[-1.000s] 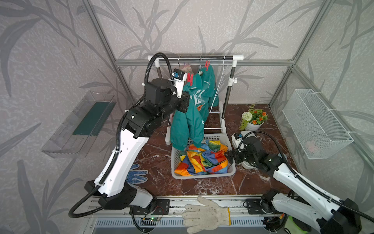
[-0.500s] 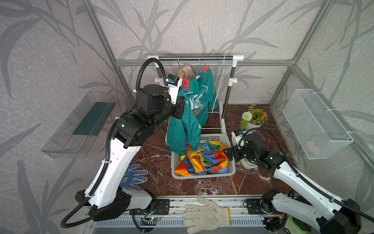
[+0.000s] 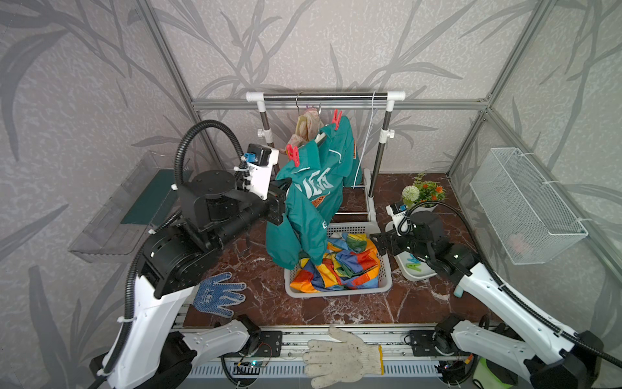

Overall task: Remove the clothespins securing jackets to the hanger
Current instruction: Adjust the jacket in the basket.

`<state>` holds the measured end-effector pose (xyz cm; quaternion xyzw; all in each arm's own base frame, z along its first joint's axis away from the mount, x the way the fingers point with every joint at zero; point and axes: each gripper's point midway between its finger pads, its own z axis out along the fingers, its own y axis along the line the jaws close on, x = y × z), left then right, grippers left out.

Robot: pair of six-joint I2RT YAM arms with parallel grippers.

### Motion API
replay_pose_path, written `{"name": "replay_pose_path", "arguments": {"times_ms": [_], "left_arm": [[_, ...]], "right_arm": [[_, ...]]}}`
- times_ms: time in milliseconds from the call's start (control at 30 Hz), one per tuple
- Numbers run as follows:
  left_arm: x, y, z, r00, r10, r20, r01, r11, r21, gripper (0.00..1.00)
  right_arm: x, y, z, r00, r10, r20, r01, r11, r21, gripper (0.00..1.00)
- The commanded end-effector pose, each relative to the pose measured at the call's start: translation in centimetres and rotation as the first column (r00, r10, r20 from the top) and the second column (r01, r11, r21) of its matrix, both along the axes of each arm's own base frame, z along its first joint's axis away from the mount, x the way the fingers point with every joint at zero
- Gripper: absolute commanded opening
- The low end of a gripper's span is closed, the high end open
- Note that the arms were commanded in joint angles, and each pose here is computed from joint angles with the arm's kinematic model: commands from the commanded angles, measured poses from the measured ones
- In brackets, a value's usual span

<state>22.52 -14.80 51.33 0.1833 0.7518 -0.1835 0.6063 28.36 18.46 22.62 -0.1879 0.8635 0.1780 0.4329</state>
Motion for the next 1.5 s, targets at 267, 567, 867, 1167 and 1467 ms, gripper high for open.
{"name": "replay_pose_path", "arguments": {"times_ms": [267, 567, 867, 1167, 1467], "left_arm": [[-3.1, 2.1, 1.9, 0.998, 0.001, 0.067, 0.007, 0.992, -0.127, 0.0], [-4.5, 2.0, 1.8, 0.998, -0.051, 0.037, 0.057, 0.986, -0.16, 0.0], [-5.9, 2.6, 1.3, 0.997, -0.073, -0.005, 0.071, 0.982, -0.172, 0.0], [-7.0, 2.5, 1.8, 0.994, -0.111, -0.006, 0.108, 0.975, -0.194, 0.0], [-7.3, 2.6, 2.3, 0.993, -0.117, 0.008, 0.116, 0.97, -0.214, 0.0]], "right_arm": [[7.3, 1.4, 0.5, 0.971, 0.031, 0.239, -0.027, 0.999, -0.017, 0.99], [12.4, 5.4, -1.2, 0.947, 0.139, 0.291, -0.128, 0.99, -0.056, 0.99], [15.6, 6.7, -1.6, 0.906, 0.155, 0.394, -0.124, 0.987, -0.103, 0.99], [17.7, 9.5, -2.6, 0.861, 0.264, 0.435, -0.235, 0.965, -0.12, 0.99], [16.1, 13.5, -2.8, 0.818, 0.439, 0.372, -0.456, 0.889, -0.046, 0.54]]}}
